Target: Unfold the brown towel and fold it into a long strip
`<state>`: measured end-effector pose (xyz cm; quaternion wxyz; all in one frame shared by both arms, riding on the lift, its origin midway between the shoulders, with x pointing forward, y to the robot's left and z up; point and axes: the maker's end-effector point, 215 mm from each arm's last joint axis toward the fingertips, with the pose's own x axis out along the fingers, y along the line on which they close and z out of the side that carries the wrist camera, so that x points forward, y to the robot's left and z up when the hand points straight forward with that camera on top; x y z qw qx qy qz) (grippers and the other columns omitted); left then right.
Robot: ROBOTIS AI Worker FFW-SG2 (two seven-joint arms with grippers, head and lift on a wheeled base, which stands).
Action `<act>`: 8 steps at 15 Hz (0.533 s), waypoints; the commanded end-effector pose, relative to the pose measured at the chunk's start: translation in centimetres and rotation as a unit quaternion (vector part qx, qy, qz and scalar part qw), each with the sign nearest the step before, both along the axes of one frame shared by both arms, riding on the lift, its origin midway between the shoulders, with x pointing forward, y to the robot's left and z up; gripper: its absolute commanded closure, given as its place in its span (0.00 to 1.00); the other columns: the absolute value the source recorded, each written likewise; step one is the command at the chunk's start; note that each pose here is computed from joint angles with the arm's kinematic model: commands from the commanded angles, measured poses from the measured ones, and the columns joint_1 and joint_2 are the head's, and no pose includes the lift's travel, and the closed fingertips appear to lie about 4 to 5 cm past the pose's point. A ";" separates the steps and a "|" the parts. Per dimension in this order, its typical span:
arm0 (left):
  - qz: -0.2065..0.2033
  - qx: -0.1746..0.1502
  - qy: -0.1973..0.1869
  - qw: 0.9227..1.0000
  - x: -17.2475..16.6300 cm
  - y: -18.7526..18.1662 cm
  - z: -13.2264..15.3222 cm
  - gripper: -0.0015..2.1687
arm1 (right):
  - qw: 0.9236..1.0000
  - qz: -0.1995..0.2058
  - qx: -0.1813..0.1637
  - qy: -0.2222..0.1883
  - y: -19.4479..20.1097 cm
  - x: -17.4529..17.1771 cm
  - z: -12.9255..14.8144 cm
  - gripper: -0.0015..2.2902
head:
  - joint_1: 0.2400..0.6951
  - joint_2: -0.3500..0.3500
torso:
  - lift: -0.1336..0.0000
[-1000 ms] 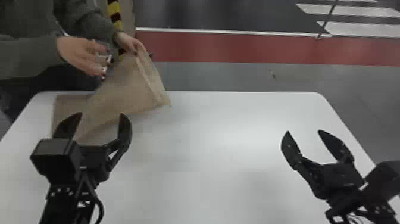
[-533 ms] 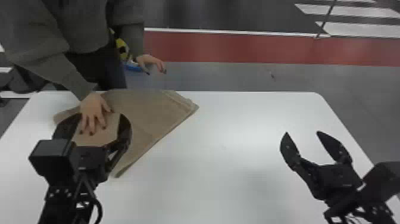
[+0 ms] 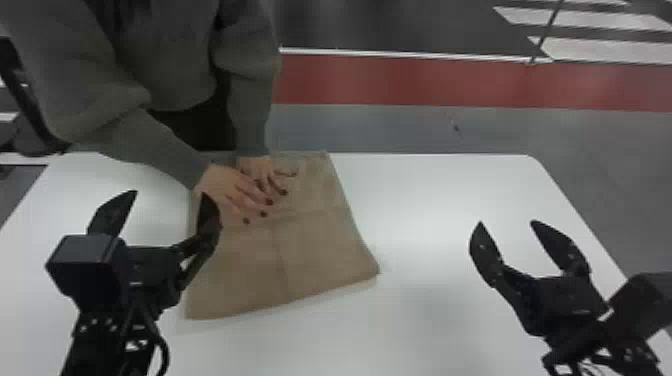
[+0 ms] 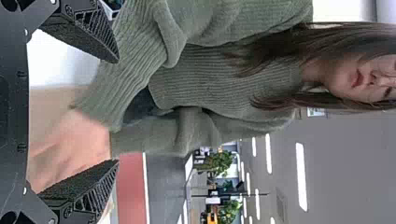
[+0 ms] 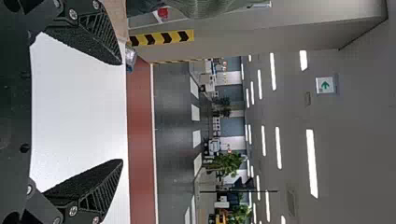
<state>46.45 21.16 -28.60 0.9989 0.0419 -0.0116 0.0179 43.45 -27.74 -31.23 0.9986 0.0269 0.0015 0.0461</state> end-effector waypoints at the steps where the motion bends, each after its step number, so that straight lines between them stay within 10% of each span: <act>1: 0.000 -0.001 0.001 1.000 0.0 -0.1 -0.1 0.06 | 1.000 0.002 0.000 -0.002 0.1 -0.1 0.3 0.07 | 1.00 0.38 | 0.08; 8: -0.001 0.001 -0.002 1.000 -0.3 -0.1 0.4 0.06 | 1.000 0.001 0.000 -0.003 0.0 -0.3 0.5 0.07 | 1.00 0.38 | 0.08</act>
